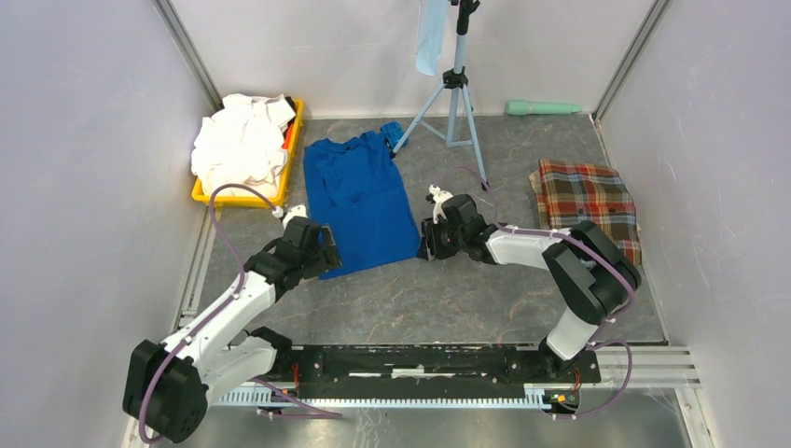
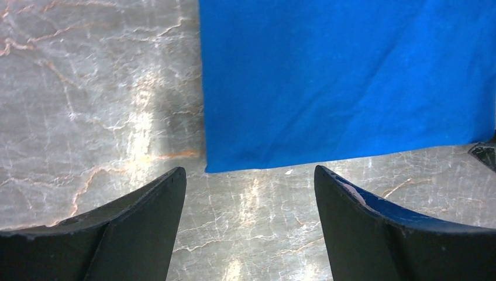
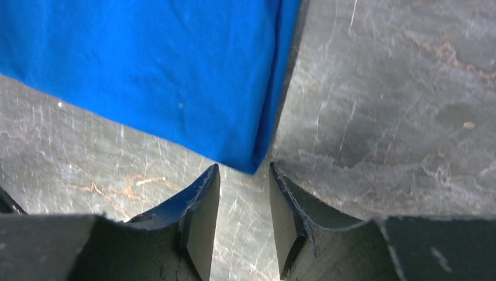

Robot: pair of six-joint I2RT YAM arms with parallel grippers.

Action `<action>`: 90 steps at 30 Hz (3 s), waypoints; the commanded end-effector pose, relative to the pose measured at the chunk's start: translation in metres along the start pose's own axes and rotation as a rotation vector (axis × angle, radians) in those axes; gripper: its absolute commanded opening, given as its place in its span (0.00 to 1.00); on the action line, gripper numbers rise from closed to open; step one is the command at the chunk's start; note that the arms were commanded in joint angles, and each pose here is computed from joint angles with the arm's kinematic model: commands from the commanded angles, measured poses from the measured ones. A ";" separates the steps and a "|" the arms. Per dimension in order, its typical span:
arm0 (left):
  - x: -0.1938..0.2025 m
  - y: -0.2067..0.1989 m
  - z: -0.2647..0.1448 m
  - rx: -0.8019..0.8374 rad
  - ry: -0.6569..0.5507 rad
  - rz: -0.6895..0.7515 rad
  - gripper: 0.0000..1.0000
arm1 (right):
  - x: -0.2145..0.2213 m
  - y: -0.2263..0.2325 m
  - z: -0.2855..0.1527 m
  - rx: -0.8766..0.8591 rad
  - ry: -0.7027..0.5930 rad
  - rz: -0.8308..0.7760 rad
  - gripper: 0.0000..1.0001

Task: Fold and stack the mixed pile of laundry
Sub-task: Fold the T-shirt.

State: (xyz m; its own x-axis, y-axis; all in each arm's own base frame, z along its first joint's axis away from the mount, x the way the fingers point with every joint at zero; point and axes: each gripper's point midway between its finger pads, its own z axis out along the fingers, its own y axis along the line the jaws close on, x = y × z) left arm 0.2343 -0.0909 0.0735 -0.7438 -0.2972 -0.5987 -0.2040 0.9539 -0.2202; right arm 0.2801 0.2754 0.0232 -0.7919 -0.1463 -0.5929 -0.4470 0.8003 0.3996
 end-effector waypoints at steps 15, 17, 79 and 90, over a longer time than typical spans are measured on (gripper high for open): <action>0.023 0.020 0.006 -0.062 0.006 -0.151 0.76 | 0.000 -0.010 0.016 0.010 0.022 0.048 0.18; 0.027 0.021 0.008 -0.067 0.014 -0.172 0.72 | 0.003 -0.010 0.015 0.006 0.024 0.048 0.14; 0.060 -0.021 -0.013 0.241 0.121 -0.222 0.02 | 0.055 -0.004 -0.021 -0.068 0.059 0.101 0.00; 0.099 -0.046 -0.058 0.338 0.274 -0.169 0.02 | 0.080 0.014 -0.071 -0.115 0.032 0.132 0.00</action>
State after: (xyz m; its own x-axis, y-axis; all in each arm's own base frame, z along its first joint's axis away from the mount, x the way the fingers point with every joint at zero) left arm 0.1476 -0.1481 0.0459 -0.8527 -0.3740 -0.3647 -0.1484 0.8428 -0.5173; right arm 0.2035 0.2398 0.0223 -0.8438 -0.0618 -0.5330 -0.3923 0.7488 0.5343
